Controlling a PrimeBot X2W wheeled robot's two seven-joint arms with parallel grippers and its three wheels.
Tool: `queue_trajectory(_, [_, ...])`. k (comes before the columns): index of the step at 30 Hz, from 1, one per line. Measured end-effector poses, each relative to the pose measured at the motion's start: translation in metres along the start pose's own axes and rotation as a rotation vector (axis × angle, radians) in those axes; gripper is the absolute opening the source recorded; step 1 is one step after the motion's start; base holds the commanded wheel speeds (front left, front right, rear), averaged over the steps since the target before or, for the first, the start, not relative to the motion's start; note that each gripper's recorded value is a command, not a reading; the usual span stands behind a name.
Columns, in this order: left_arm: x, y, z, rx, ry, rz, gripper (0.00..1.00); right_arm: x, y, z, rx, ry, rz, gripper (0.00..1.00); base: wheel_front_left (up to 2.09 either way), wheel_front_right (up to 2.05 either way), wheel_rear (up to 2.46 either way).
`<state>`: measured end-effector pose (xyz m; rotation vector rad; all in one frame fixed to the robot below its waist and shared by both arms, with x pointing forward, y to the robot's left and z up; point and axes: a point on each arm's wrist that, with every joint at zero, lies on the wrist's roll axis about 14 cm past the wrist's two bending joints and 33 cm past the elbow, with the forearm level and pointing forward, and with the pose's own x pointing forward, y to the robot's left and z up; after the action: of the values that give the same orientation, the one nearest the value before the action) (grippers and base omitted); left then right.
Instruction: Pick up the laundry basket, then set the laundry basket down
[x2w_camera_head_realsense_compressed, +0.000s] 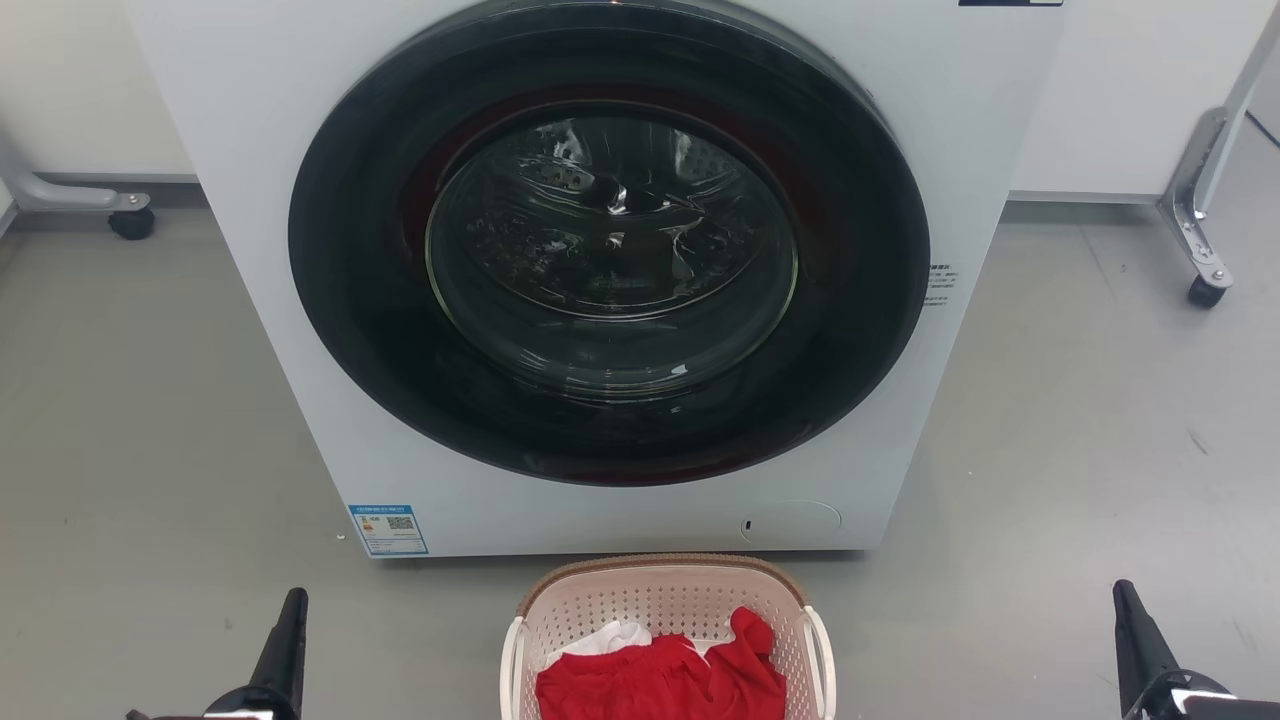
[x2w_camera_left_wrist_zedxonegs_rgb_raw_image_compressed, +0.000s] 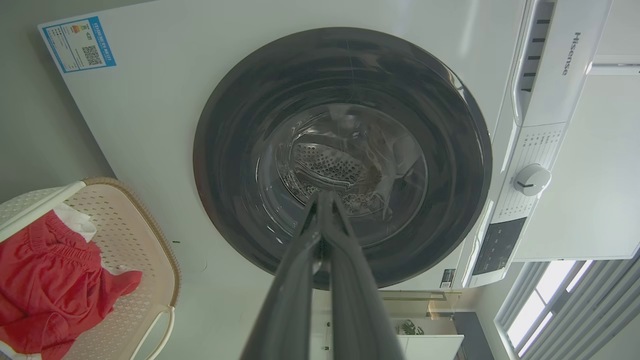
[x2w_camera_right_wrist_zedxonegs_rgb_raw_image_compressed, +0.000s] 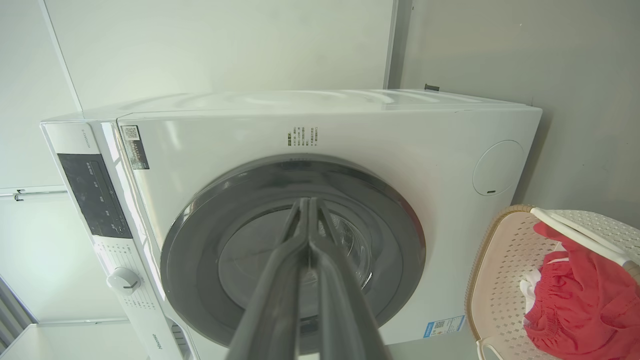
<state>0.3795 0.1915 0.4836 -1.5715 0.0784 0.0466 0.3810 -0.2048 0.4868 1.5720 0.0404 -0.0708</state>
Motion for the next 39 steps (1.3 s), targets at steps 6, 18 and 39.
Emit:
queue_trajectory(6, [0.0000,-0.0001,0.0000,0.000,0.000,-0.001,0.00,0.0000,-0.0001,0.0000,0.000,0.000,0.000,0.00,0.00,0.00,0.00])
queue_trajectory(18, [0.0000,-0.0010,0.0000,0.001,0.000,-0.007,0.00,0.0000,0.0000,0.0000,0.001,0.000,0.000,0.00,0.00,0.00,0.00])
queue_trajectory(39, [0.0000,-0.0009,0.0000,0.001,0.000,-0.007,0.00,0.0001,0.0002,0.0000,0.001,0.000,0.000,0.00,0.00,0.00,0.00])
